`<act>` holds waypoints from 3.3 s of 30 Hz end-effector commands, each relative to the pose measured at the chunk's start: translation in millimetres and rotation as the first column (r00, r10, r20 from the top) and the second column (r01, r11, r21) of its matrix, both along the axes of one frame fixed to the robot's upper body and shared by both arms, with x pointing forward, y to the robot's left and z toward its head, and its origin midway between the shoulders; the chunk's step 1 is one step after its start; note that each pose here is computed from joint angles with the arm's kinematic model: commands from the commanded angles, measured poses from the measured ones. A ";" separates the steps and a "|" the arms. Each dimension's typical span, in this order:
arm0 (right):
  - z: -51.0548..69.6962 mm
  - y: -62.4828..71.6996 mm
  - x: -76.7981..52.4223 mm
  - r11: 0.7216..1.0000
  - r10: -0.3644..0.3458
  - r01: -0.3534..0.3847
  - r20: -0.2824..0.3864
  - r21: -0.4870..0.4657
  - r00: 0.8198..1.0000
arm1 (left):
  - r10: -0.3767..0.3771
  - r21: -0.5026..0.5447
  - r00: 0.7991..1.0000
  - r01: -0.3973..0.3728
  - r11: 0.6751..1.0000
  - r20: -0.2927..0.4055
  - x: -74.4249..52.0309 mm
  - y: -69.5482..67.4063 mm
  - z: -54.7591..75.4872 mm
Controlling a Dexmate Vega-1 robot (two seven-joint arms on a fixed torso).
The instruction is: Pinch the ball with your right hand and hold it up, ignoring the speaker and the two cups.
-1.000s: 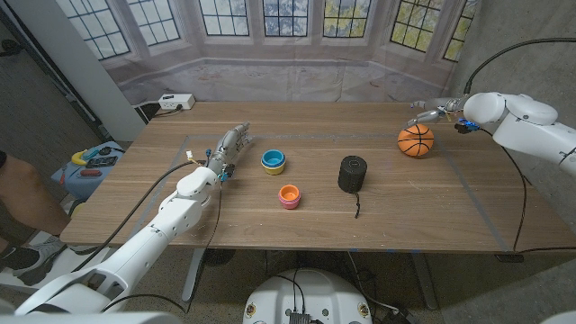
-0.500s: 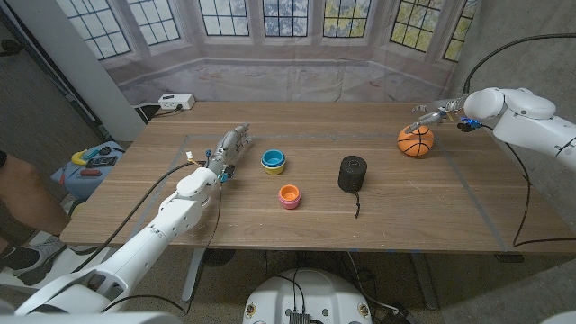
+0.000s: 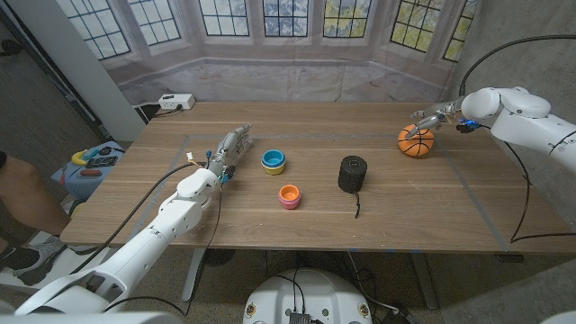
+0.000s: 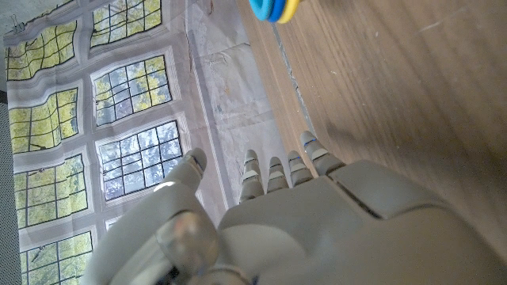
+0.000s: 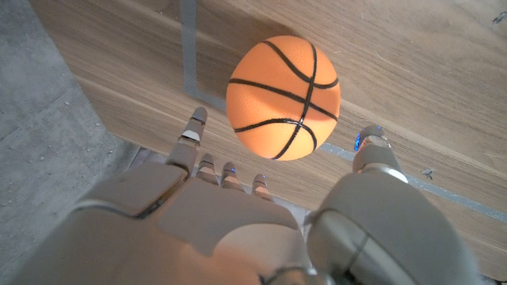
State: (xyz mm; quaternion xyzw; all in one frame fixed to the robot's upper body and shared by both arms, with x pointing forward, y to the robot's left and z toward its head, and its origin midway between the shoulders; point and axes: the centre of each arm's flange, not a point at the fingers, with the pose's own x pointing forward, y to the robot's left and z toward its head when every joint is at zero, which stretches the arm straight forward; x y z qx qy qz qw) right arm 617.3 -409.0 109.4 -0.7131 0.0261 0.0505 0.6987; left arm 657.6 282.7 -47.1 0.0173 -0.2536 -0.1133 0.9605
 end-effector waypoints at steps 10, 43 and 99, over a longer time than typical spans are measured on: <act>-9.3 7.7 10.7 1.000 -0.005 0.004 -0.044 -0.025 0.999 | -0.007 0.001 1.000 0.007 1.000 -0.004 -1.9 -5.3 -3.4; -25.1 12.7 20.8 0.993 0.009 -0.008 0.009 -0.116 1.000 | -0.008 0.008 1.000 0.008 1.000 -0.007 -8.9 -13.1 -9.7; -44.4 11.8 20.5 0.986 0.100 -0.062 0.250 -0.157 0.963 | -0.020 0.015 1.000 0.020 1.000 -0.014 3.4 -23.7 -4.2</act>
